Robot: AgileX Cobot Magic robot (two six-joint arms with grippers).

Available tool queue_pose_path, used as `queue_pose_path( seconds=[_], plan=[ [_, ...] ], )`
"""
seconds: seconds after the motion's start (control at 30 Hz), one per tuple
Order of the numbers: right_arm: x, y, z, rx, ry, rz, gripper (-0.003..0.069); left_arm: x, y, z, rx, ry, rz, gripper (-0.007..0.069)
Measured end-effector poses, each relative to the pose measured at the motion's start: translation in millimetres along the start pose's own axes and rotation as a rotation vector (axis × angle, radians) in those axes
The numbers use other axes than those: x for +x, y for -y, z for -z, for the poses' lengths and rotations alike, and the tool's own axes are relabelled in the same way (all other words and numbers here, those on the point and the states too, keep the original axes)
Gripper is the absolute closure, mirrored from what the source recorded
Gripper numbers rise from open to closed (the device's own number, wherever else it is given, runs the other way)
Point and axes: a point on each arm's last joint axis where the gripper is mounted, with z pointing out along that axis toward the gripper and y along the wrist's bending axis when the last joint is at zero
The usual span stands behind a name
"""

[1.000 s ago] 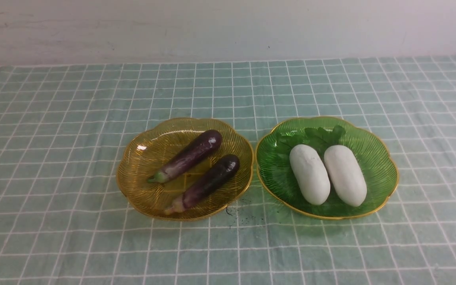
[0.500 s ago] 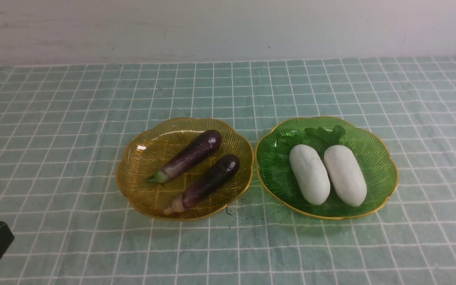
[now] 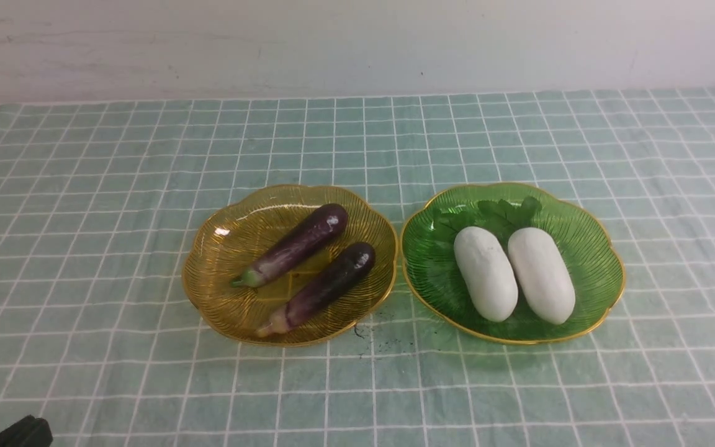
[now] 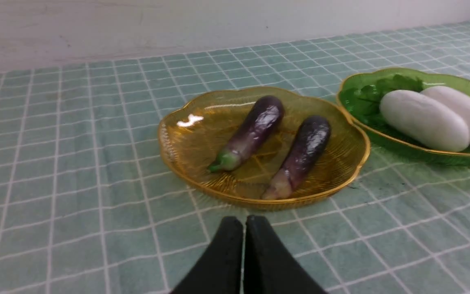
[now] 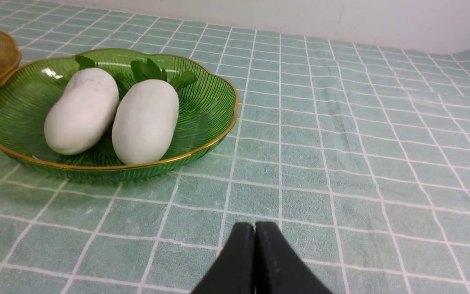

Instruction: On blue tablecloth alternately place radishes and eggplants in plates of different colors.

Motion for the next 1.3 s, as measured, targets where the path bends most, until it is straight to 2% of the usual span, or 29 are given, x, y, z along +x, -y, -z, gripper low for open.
queue_pose_path(
  seconds=[0.1, 0.13, 0.27, 1.3],
  plan=[
    [0, 0, 0, 0.0, 0.0, 0.0, 0.0674, 14, -4, -5, -0.062, -0.035, 0.007, 0.0633],
    [0, 0, 0, 0.0, 0.0, 0.0, 0.0674, 26, -8, -8, -0.118, -0.072, 0.014, 0.0633],
    [0, 0, 0, 0.0, 0.0, -0.002, 0.0674, 42, -11, -12, -0.161, -0.12, 0.028, 0.0633],
    [0, 0, 0, 0.0, 0.0, -0.012, 0.0674, 42, -12, -12, -0.174, -0.113, 0.04, 0.0633]
  ],
)
